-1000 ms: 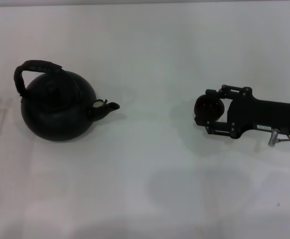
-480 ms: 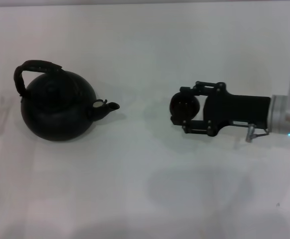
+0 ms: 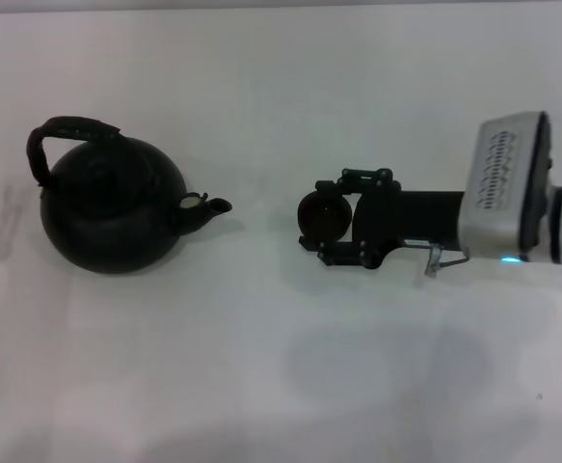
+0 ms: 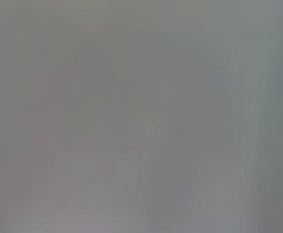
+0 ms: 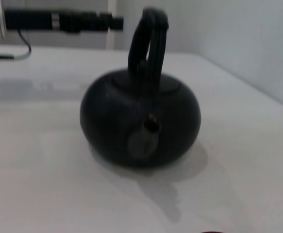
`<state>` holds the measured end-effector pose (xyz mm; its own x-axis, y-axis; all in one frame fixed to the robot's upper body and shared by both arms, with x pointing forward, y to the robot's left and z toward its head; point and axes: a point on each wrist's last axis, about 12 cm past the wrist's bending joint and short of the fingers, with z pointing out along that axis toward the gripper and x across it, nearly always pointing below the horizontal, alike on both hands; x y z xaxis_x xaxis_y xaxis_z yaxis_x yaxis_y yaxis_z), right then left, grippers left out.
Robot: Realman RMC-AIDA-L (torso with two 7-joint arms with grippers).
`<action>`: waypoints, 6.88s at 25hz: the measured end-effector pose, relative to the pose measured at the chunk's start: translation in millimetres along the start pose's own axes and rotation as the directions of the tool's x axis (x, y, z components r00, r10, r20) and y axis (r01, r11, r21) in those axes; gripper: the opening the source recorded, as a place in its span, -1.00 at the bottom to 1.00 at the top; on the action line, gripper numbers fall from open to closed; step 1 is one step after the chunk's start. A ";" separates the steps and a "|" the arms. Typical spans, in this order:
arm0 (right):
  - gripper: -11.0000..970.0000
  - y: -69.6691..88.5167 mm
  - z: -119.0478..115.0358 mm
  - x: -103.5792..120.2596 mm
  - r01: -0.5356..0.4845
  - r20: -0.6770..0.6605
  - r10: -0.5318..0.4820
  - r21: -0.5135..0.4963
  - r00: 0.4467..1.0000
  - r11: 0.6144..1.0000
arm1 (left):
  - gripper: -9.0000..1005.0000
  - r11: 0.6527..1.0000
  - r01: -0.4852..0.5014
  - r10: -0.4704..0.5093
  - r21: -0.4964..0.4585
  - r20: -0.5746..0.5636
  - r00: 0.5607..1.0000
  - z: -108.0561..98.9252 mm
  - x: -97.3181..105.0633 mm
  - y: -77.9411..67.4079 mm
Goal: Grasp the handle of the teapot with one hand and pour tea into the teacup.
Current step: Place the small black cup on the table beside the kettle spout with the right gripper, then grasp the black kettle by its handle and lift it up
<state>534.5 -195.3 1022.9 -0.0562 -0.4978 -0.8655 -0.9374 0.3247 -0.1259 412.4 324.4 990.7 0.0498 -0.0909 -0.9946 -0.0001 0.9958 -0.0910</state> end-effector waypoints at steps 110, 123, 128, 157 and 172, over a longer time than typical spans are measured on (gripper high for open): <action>0.78 -15.0 -130.4 40.6 -0.279 0.385 0.128 0.368 0.914 0.887 | 0.52 0.960 0.132 -0.114 0.247 -0.088 0.990 11.1 -0.2 -11.2; 0.78 -20.3 -128.2 40.4 -0.281 0.373 0.128 0.389 0.919 0.877 | 0.45 0.951 0.060 -0.032 0.302 -0.099 0.995 21.9 2.7 -21.3; 0.78 -21.4 -127.9 40.1 -0.261 0.363 0.110 0.399 0.925 0.879 | 0.45 0.948 0.068 -0.033 0.311 -0.115 0.993 30.9 2.6 -23.0; 0.78 -40.2 -117.3 40.0 -0.247 0.302 0.113 0.453 0.946 0.857 | -0.60 0.937 0.096 -0.033 0.336 -0.186 0.982 44.0 8.7 -32.5; 0.78 -39.4 -114.4 41.1 -0.256 0.299 0.123 0.459 0.946 0.851 | -0.68 0.920 0.138 -0.065 0.367 -0.205 0.977 69.1 3.2 -42.0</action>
<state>529.9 -320.6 1047.7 -0.0662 -0.1907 -0.9794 -0.6257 0.7725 -0.1081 481.6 282.6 994.7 -0.1565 -0.1541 -0.9756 0.3735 0.9052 -0.2028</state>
